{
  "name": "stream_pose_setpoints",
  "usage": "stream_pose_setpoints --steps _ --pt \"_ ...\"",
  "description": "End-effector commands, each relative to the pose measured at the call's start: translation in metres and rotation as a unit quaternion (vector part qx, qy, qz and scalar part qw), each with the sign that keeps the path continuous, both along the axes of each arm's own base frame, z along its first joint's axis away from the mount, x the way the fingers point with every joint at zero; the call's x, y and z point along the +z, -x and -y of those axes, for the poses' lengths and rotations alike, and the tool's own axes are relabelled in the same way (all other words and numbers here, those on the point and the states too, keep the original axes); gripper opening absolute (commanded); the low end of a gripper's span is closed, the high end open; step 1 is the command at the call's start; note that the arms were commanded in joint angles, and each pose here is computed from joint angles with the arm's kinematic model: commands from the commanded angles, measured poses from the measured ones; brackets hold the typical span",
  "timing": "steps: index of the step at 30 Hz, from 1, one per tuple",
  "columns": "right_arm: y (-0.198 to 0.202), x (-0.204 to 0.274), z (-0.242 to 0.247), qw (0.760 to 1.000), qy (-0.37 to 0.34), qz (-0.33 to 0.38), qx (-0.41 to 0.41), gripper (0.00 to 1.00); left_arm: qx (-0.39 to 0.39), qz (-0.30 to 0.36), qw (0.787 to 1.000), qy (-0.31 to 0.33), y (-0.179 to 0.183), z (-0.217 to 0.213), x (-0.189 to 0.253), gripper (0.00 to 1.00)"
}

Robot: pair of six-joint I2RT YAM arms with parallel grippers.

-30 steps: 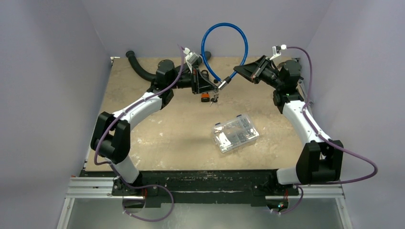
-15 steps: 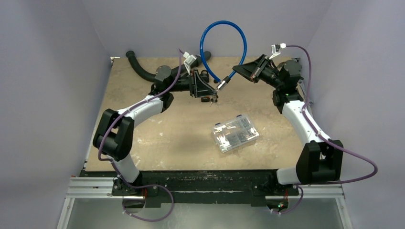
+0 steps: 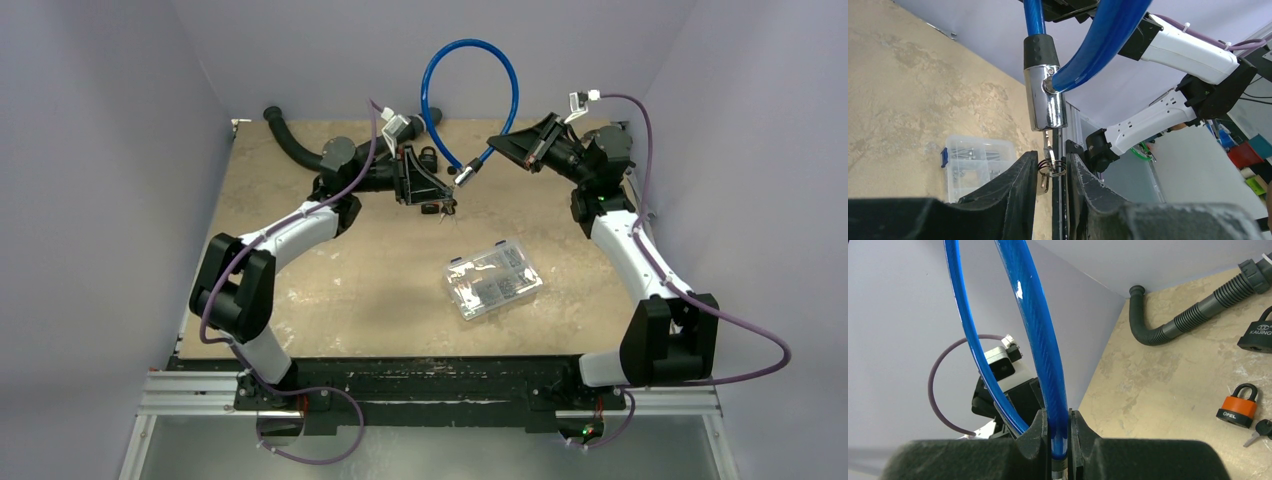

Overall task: Lock with the key
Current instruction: Lock the lock.

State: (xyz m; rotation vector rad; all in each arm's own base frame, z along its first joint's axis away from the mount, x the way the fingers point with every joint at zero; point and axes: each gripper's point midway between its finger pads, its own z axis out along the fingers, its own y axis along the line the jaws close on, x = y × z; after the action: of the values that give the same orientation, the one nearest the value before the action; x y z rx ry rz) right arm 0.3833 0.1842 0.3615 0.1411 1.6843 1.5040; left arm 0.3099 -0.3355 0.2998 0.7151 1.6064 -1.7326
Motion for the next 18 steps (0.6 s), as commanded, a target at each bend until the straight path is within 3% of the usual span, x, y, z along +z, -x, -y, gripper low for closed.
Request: stream_pose_setpoints --steps 1,5,18 --pt "0.015 0.041 -0.001 0.997 -0.007 0.075 0.006 0.00 0.000 0.046 0.999 0.012 0.004 -0.004 0.018 0.06" --pt "0.013 0.048 0.001 0.996 -0.010 0.087 -0.002 0.00 0.001 0.036 0.999 -0.006 0.008 -0.006 0.008 0.00" --pt "-0.002 0.060 0.012 0.994 -0.017 0.106 -0.021 0.00 0.008 0.038 0.997 -0.061 0.022 -0.019 -0.018 0.00"
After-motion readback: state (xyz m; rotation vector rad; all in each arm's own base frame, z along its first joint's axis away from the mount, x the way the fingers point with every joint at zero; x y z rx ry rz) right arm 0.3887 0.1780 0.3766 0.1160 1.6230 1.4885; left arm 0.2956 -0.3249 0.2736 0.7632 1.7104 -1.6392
